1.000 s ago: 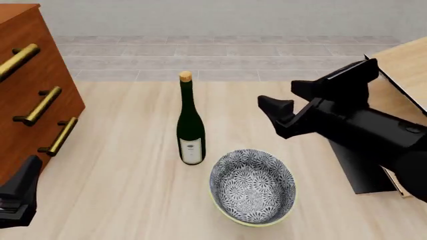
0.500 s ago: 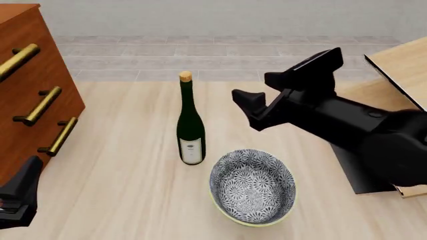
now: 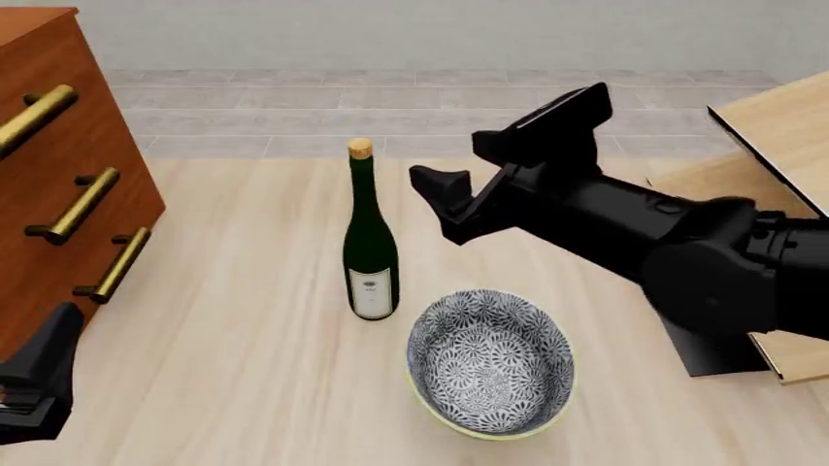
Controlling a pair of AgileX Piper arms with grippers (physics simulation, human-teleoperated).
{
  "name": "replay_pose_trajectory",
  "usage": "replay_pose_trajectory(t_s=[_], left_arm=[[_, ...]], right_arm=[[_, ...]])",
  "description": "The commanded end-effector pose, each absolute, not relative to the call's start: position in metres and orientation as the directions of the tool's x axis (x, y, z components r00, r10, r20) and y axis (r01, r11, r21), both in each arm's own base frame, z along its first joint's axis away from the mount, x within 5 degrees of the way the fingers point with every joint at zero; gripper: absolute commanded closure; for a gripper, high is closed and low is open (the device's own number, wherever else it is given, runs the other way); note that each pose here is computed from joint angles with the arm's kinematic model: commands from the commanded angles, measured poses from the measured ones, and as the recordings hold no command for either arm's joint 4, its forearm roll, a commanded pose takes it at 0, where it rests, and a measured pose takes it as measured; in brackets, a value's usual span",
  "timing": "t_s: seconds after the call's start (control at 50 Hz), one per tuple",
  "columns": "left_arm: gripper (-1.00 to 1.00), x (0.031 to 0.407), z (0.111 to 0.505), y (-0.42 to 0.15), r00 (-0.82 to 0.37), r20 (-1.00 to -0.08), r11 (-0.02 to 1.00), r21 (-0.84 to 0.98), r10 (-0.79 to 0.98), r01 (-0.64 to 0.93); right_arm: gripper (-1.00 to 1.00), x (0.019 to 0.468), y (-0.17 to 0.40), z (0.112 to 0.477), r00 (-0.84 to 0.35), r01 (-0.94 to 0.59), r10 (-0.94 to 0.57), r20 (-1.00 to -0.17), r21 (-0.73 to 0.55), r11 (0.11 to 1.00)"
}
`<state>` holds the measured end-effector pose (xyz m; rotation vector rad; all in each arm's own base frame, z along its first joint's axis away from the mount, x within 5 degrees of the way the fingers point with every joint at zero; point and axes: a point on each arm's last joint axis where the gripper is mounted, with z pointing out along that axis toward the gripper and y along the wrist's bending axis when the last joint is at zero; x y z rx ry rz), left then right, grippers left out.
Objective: Put the wine bottle on the wine rack.
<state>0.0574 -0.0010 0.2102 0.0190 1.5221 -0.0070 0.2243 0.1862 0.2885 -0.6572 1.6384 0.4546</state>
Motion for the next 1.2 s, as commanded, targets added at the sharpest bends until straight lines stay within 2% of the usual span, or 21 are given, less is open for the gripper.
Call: replay_pose_trajectory(t_s=[0.02,0.3,1.2], left_arm=[[-1.0,0.058,0.21,-0.001,0.049,-0.999,1.0,0.005,0.004,0.019],[-1.0,0.057,0.21,-0.001,0.05,-0.999,1.0,-0.003,-0.004,0.02],[-1.0,0.056,0.21,0.0,0.054,-0.999,1.0,-0.004,-0.003,-0.006]], right_arm=[[-1.0,0.229,0.195,0.291,-0.074,-0.655,-0.15,-0.986,-0.066,0.753],[-1.0,0.239,0.214,0.289,-0.046,-0.674,-0.168,-0.985,-0.094,0.733],[-1.0,0.257,0.248,0.269,-0.062,-0.701,-0.164,-0.984,-0.074,0.71]])
